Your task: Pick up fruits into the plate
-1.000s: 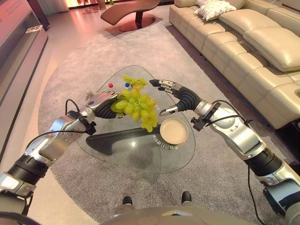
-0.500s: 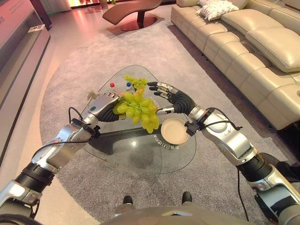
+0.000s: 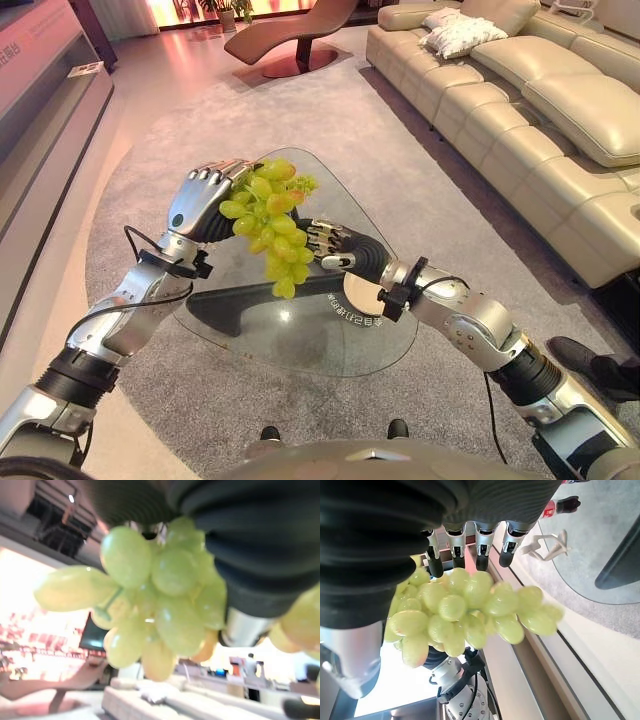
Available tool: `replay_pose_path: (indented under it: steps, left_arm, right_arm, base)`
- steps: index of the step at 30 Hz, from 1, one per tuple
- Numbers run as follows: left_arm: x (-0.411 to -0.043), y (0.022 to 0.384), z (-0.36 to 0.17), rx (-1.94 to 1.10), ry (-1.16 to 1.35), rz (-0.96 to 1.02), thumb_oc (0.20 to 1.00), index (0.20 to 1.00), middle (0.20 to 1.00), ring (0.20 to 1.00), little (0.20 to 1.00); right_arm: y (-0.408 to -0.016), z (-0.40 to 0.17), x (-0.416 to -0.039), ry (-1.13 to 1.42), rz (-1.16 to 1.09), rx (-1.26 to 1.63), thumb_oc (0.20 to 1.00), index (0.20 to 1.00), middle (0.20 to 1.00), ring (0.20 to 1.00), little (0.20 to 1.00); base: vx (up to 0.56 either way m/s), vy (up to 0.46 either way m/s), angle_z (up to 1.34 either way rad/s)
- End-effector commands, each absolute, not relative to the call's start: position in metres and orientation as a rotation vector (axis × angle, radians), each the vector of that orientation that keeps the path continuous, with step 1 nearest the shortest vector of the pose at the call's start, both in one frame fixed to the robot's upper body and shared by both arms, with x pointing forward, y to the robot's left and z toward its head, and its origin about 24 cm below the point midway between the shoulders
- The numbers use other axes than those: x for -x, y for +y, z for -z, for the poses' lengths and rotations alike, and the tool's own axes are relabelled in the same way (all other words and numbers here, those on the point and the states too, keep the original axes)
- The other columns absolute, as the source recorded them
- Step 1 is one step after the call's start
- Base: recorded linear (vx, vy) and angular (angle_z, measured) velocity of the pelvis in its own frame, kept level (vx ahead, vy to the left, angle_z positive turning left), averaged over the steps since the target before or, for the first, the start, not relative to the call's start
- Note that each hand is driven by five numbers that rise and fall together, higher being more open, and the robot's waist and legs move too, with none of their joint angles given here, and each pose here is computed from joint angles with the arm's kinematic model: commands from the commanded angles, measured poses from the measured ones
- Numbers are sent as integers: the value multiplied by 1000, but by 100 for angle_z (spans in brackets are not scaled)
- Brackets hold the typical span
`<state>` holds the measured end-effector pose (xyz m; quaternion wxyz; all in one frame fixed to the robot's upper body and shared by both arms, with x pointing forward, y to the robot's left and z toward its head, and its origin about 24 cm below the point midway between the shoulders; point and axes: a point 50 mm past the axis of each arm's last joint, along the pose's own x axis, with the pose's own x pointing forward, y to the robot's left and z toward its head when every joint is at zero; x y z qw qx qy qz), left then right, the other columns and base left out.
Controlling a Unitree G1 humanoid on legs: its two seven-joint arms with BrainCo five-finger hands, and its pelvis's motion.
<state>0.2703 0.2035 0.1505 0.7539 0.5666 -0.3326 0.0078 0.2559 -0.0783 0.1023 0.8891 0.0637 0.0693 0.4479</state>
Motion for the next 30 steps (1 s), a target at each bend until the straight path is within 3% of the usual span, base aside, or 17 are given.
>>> replay_pose_path:
  steps: [1, 18, 30]
  left_arm:
    - [-282, 208, -198, -1268, -892, -158, 200, 200, 200, 200, 200]
    - [-290, 177, -187, -1276, -842, -3, 200, 200, 200, 200, 200]
    - [-295, 136, -180, -1281, -904, 140, 200, 200, 200, 200, 200]
  right_arm:
    - [-69, -129, -257, 16, -977, -190, 1000, 1000, 1000, 1000, 1000]
    - [-55, -129, -257, 34, -987, -267, 1000, 1000, 1000, 1000, 1000]
    - [-20, -124, -246, 176, -1121, -358, 1000, 1000, 1000, 1000, 1000]
  base:
    - [0, 0, 0]
    - [-7, -1, 0]
    - [-11, 0, 0]
